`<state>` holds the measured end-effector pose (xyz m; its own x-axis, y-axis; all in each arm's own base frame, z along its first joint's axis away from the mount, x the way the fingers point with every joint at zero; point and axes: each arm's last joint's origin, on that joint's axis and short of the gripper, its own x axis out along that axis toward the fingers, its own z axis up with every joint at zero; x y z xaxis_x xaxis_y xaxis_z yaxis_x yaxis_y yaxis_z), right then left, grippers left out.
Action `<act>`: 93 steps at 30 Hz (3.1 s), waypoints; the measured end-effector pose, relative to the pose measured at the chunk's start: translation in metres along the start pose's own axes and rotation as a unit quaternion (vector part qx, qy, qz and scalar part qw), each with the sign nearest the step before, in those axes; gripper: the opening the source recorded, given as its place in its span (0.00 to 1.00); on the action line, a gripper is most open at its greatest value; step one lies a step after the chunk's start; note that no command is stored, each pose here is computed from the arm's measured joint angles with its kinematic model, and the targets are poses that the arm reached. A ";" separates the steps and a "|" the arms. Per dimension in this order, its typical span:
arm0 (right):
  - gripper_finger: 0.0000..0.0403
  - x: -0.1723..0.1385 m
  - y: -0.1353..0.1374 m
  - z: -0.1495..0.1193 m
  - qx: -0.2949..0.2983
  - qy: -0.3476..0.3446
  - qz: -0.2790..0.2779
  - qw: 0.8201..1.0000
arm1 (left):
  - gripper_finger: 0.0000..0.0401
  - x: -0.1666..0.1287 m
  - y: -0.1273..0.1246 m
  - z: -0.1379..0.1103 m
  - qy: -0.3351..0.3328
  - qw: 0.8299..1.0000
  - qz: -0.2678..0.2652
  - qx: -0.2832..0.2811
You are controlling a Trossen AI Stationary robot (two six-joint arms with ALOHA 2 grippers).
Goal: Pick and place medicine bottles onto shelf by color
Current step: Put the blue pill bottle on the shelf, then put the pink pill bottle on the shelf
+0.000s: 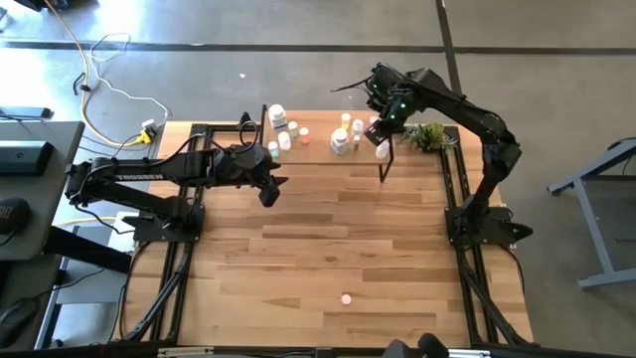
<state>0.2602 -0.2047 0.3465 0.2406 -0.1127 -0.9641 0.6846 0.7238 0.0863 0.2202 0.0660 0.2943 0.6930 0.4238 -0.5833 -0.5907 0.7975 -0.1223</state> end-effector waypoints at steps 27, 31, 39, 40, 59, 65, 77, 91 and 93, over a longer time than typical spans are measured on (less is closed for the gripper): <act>0.36 0.016 0.001 0.004 -0.001 0.035 -0.003 0.999 | 0.56 0.000 -0.001 0.000 0.007 1.000 -0.021 0.000; 0.38 0.016 0.001 0.004 -0.001 0.035 -0.003 0.999 | 0.56 0.000 -0.002 -0.001 0.012 0.999 -0.034 0.000; 0.38 0.004 0.002 0.007 -0.001 0.012 -0.001 1.000 | 0.57 0.000 -0.002 -0.001 0.013 0.999 -0.038 0.000; 0.38 0.000 0.003 0.009 -0.001 0.004 0.000 1.000 | 0.57 0.000 -0.002 -0.001 0.016 0.999 -0.042 0.001; 0.38 -0.068 0.034 0.009 0.029 -0.094 -0.007 0.995 | 0.66 -0.004 -0.041 0.003 -0.053 0.985 -0.142 0.085; 0.38 -0.077 0.059 -0.001 0.016 -0.091 0.006 0.996 | 0.66 0.007 -0.070 -0.002 -0.077 0.972 -0.186 0.119; 0.38 -0.098 0.082 -0.009 -0.017 -0.136 0.000 0.991 | 0.66 0.041 -0.123 -0.026 -0.088 0.953 -0.245 0.154; 0.38 -0.098 0.083 -0.006 -0.039 -0.156 -0.004 0.987 | 0.66 0.071 -0.176 -0.073 -0.096 0.932 -0.292 0.194; 0.38 -0.099 0.083 -0.006 -0.039 -0.157 -0.004 0.987 | 0.66 0.076 -0.182 -0.080 -0.102 0.928 -0.300 0.194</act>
<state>0.2896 -0.1292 0.4472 0.4457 -0.3149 -0.8380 0.6350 0.7710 0.0481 0.3475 -0.0818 0.2076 0.9360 -0.1060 -0.3356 0.0932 0.9942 -0.0539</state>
